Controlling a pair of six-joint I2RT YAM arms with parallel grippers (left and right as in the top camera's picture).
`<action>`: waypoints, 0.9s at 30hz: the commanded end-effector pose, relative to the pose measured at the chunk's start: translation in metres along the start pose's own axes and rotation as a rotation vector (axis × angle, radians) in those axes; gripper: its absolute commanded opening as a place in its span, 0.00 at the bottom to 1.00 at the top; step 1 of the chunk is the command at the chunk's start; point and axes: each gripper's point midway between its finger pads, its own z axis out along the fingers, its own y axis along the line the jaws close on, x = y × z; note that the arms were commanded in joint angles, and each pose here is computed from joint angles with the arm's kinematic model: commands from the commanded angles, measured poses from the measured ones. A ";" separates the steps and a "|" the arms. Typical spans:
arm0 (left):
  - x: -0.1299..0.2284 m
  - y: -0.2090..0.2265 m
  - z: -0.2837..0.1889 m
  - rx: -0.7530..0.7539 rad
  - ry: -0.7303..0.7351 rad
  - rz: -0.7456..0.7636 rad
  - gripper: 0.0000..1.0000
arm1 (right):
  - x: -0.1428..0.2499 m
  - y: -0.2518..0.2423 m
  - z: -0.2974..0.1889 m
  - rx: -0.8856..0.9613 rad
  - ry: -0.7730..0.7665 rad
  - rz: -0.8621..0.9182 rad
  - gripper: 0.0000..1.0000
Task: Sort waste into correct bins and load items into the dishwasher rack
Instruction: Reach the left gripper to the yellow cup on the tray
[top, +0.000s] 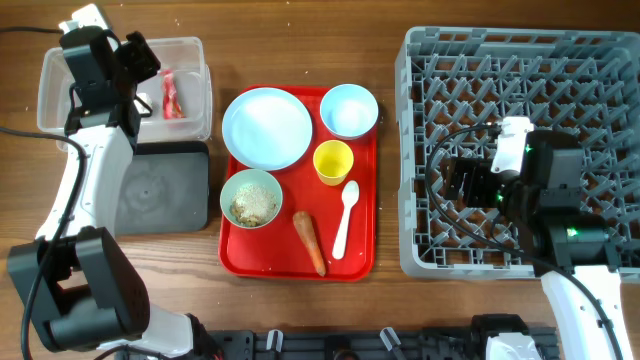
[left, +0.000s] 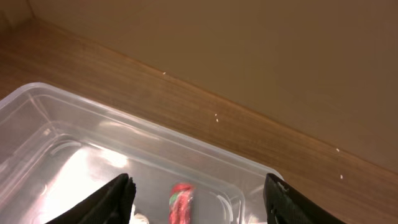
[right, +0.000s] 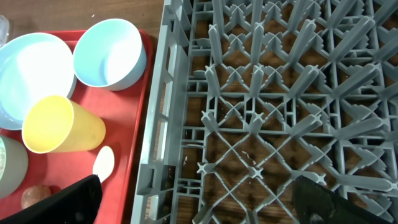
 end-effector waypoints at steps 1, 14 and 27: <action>0.004 -0.032 -0.011 0.121 0.043 0.015 0.61 | -0.008 0.004 -0.004 -0.020 -0.019 -0.008 1.00; 0.182 -0.166 -0.060 0.396 0.569 0.218 0.46 | -0.008 0.004 -0.004 -0.020 -0.018 -0.008 1.00; 0.289 -0.200 -0.074 0.470 0.818 0.325 0.43 | -0.007 0.004 -0.004 -0.020 -0.015 -0.007 1.00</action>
